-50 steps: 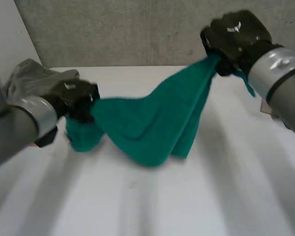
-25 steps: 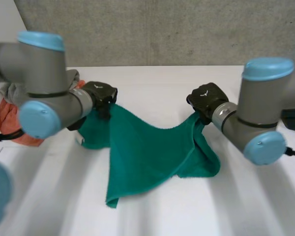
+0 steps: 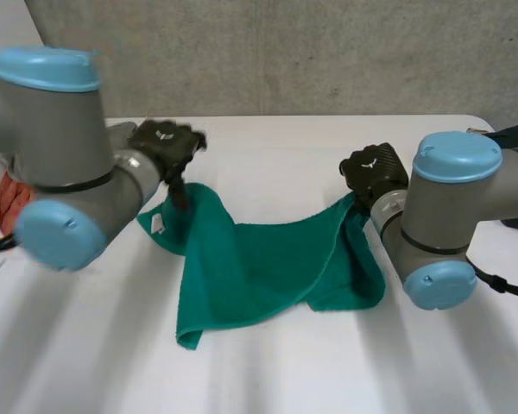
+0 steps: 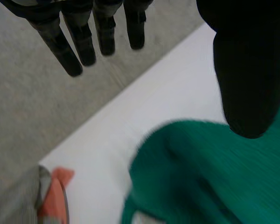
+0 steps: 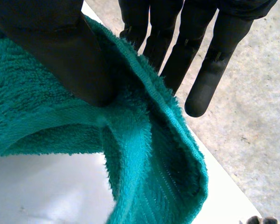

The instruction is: Fold the laundry.

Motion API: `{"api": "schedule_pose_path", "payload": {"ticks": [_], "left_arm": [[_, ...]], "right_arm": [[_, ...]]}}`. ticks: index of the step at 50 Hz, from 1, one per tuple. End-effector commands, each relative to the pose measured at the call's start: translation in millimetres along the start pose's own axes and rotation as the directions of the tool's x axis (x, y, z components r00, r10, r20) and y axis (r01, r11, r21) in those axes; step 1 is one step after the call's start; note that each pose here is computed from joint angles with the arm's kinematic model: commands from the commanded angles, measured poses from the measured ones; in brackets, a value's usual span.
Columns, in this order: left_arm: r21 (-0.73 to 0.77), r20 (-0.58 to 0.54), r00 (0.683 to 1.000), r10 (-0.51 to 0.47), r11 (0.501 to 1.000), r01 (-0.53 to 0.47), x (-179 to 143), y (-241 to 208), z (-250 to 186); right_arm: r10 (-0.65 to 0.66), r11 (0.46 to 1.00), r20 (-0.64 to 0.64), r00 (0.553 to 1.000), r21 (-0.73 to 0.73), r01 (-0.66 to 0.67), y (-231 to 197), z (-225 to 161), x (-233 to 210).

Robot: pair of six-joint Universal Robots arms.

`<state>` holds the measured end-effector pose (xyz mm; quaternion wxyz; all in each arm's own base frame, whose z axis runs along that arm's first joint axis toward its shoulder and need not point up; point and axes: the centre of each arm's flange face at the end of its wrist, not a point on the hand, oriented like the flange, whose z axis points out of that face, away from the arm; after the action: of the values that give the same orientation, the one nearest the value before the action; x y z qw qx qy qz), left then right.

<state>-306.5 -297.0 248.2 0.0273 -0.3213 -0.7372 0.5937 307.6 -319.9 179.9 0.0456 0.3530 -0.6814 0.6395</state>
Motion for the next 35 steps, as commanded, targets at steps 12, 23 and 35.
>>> {"api": "schedule_pose_path", "payload": {"ticks": [12,23,35], "left_arm": [[-0.228,-0.299,0.954,0.008,0.970,-0.079,46,91,-94],[-0.203,-0.283,0.957,0.071,0.970,-0.132,64,113,-78],[-0.146,-0.247,0.954,0.172,0.966,-0.212,72,125,-58]], "right_arm": [[-0.002,1.000,0.025,1.000,-0.019,0.002,9,0,7],[0.000,1.000,0.036,0.999,-0.026,0.001,10,-3,3],[0.001,1.000,0.030,1.000,-0.020,-0.001,7,-8,5]]}}
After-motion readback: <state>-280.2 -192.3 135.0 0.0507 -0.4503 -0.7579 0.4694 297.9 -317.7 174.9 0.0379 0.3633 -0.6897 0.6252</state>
